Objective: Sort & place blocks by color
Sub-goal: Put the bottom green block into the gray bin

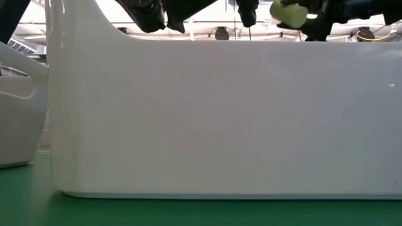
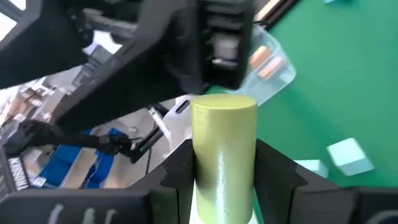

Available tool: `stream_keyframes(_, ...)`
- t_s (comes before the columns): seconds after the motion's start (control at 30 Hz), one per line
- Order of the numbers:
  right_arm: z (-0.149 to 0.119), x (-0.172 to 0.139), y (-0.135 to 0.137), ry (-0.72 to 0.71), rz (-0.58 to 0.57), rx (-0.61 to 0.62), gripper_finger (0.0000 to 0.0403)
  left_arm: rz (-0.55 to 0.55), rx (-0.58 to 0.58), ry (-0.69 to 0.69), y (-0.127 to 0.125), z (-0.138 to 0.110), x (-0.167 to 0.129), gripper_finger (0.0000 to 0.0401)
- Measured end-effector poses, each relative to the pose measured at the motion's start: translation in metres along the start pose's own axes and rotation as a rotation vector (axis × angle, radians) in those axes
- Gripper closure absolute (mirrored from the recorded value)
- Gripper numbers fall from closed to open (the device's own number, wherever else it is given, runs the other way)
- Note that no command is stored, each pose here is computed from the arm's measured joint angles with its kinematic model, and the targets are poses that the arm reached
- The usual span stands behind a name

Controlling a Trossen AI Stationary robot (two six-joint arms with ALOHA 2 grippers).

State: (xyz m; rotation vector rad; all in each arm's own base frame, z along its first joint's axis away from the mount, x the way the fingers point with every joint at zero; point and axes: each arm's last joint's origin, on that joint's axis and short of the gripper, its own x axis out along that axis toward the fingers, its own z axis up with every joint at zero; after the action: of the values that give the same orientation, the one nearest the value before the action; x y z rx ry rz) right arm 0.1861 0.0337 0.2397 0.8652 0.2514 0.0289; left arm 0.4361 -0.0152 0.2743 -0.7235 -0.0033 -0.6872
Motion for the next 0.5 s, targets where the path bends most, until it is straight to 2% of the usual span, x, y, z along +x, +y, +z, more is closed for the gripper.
stream_keyframes(0.27, 0.010, 0.000, -0.012, -0.042, -0.074, 0.019, 0.0291, -0.074, 0.000, 0.100, 0.011, 0.012, -0.015, 0.0064)
stream_keyframes(0.5, 0.023, -0.006, -0.017, -0.111, -0.091, 0.011, 0.0291, -0.021, 0.068, 0.049, 0.028, 0.036, -0.039, 0.0064)
